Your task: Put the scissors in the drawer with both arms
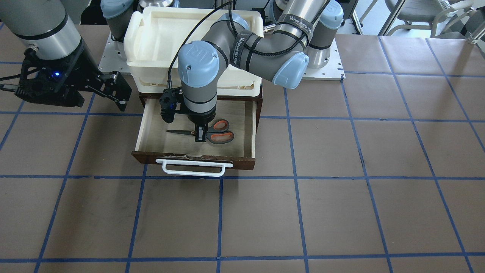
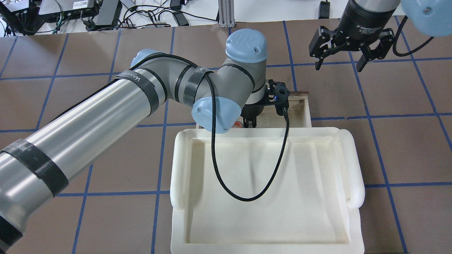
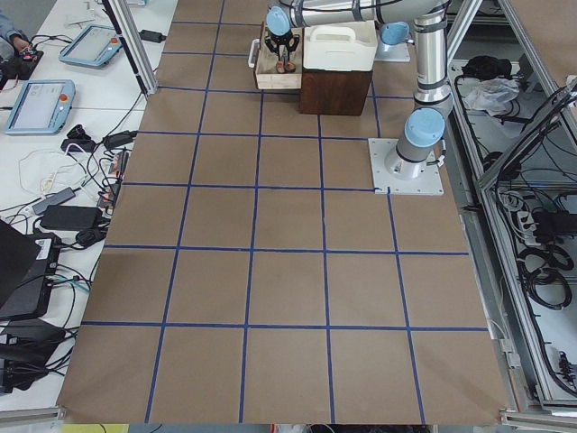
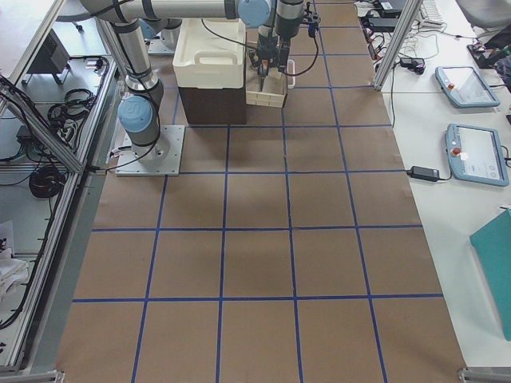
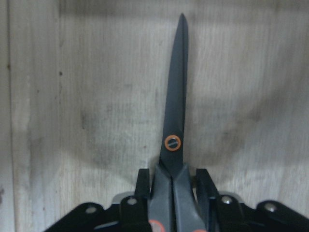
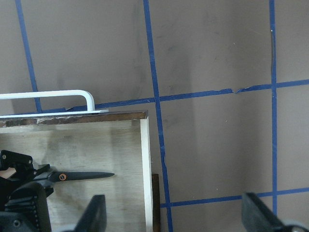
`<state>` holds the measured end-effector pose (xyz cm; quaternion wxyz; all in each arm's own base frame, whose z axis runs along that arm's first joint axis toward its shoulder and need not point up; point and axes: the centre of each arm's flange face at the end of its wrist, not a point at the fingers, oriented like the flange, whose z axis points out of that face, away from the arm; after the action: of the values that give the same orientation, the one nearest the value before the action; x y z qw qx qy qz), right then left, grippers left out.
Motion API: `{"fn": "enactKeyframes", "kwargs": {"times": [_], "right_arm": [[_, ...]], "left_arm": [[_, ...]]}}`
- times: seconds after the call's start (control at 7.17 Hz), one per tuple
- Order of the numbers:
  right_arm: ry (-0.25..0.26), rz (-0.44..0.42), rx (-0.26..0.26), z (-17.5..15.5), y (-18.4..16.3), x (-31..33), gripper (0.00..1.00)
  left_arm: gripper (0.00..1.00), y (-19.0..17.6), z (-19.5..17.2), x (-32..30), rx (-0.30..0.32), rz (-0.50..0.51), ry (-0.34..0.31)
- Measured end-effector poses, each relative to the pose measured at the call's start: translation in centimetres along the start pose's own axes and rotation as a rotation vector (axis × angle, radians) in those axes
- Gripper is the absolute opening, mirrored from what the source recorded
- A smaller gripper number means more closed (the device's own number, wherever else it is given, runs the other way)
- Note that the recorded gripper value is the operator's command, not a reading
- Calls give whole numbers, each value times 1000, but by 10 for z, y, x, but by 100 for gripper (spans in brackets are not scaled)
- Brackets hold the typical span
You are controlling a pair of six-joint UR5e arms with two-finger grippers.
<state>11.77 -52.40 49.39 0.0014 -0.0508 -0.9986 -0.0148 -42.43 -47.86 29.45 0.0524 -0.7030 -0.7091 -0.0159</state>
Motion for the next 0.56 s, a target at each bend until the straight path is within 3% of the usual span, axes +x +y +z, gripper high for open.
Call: {"fn": "enactKeyframes", "kwargs": {"times": [0.56], "right_arm": [[26, 3, 4, -1, 0, 3, 100]], "left_arm": [[52, 0, -3, 0, 2, -5, -6]]}}
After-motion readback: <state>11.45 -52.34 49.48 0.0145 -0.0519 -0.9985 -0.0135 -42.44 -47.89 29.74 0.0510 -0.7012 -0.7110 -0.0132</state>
